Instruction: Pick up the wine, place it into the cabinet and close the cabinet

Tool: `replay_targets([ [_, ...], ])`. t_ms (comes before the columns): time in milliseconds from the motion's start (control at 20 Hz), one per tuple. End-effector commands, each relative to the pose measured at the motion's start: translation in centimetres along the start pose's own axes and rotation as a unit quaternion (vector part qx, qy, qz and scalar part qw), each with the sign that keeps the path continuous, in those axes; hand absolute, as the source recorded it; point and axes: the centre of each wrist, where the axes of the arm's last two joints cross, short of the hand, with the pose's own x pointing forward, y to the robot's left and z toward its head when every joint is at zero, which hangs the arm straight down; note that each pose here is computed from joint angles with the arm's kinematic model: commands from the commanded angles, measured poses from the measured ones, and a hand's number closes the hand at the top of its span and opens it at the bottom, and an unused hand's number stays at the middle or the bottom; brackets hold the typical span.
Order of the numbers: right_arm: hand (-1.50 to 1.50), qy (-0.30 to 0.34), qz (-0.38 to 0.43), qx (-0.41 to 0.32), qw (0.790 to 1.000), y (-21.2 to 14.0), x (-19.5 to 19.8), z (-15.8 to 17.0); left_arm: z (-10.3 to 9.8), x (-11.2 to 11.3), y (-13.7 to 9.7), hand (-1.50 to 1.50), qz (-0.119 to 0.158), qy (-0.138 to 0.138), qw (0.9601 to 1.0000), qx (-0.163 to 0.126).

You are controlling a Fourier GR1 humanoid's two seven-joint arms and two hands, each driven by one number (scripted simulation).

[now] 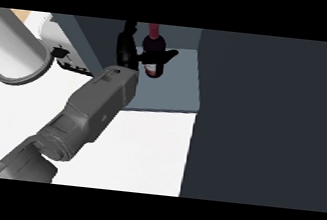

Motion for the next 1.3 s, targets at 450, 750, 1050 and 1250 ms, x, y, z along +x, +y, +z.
replay_targets([
  [450, -1.5, -0.036, -0.018, 0.023, 0.999, 0.1, 3.2, 2.7, -1.9, -0.2, 2.8, -1.5, -0.003, -0.039, 0.9992, -0.012],
  [750, -1.5, -0.03, -0.02, 0.0, 0.999, 0.0, 3.0, 2.5, -0.2, -1.7, 1.7, -1.5, 0.037, -0.07, 0.9949, -0.062],
  [1050, -1.5, -0.024, -0.016, 0.001, 1.0, -0.1, 2.6, 2.6, -0.2, -0.7, 1.4, -1.5, 0.107, -0.103, 0.9838, -0.1],
  [1250, -1.5, -0.029, -0.011, -0.008, 0.999, -0.6, 3.0, 2.7, 1.8, 0.5, -1.6, -1.5, 0.123, -0.118, 0.9801, -0.101],
])
